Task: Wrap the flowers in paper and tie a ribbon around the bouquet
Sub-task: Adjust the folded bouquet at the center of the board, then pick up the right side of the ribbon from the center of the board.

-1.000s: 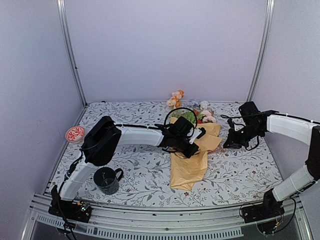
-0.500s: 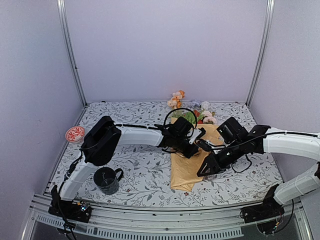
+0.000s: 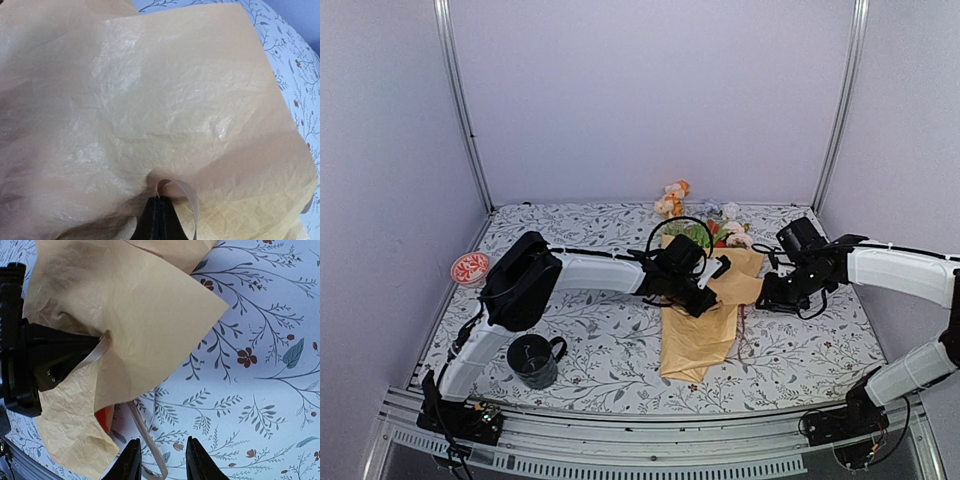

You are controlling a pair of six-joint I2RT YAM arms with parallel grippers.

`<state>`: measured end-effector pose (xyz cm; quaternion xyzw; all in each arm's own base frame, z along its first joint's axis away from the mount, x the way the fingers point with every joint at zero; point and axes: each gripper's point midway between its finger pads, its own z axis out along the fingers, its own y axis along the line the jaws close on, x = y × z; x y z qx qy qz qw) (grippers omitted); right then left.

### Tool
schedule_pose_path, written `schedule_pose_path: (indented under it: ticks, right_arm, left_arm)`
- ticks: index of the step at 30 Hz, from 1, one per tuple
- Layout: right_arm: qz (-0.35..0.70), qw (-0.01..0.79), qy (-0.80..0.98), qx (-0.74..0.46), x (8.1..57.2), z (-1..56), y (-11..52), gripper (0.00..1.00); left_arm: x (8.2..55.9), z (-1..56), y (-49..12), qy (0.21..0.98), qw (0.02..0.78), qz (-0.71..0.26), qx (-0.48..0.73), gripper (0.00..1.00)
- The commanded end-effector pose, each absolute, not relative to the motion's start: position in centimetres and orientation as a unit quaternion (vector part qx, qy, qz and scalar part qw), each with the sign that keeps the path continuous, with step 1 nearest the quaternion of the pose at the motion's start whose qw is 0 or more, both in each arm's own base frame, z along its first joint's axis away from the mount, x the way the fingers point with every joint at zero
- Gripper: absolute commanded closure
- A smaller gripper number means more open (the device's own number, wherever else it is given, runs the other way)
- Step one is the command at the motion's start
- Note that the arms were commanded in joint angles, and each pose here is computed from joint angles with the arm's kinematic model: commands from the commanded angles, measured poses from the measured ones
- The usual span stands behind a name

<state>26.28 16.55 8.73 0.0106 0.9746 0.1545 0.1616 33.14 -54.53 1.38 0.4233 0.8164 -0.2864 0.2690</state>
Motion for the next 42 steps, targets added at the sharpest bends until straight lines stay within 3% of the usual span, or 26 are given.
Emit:
schedule_pose_path:
  ticks: [1, 21, 33, 42]
  right_arm:
    - [0.154, 0.216, 0.964, 0.034, 30.3, 8.6, 17.6, 0.68]
    - [0.148, 0.138, 0.979, 0.000, 30.6, 1.0, 21.1, 0.69]
    - [0.188, 0.238, 0.953, 0.000, 31.4, 11.8, 19.1, 0.58]
    - [0.147, 0.166, 0.975, 0.026, 26.4, 6.7, 15.9, 0.80]
  left_arm:
    - [32.2, -1.8, -51.7, 0.847, 0.217, -0.250, 0.417, 1.00]
    - [32.2, -1.9, -51.8, 0.845, 0.213, -0.251, 0.420, 1.00]
    - [32.2, -2.0, -51.8, 0.846, 0.212, -0.250, 0.421, 1.00]
    - [32.2, -2.2, -51.8, 0.846, 0.210, -0.250, 0.422, 1.00]
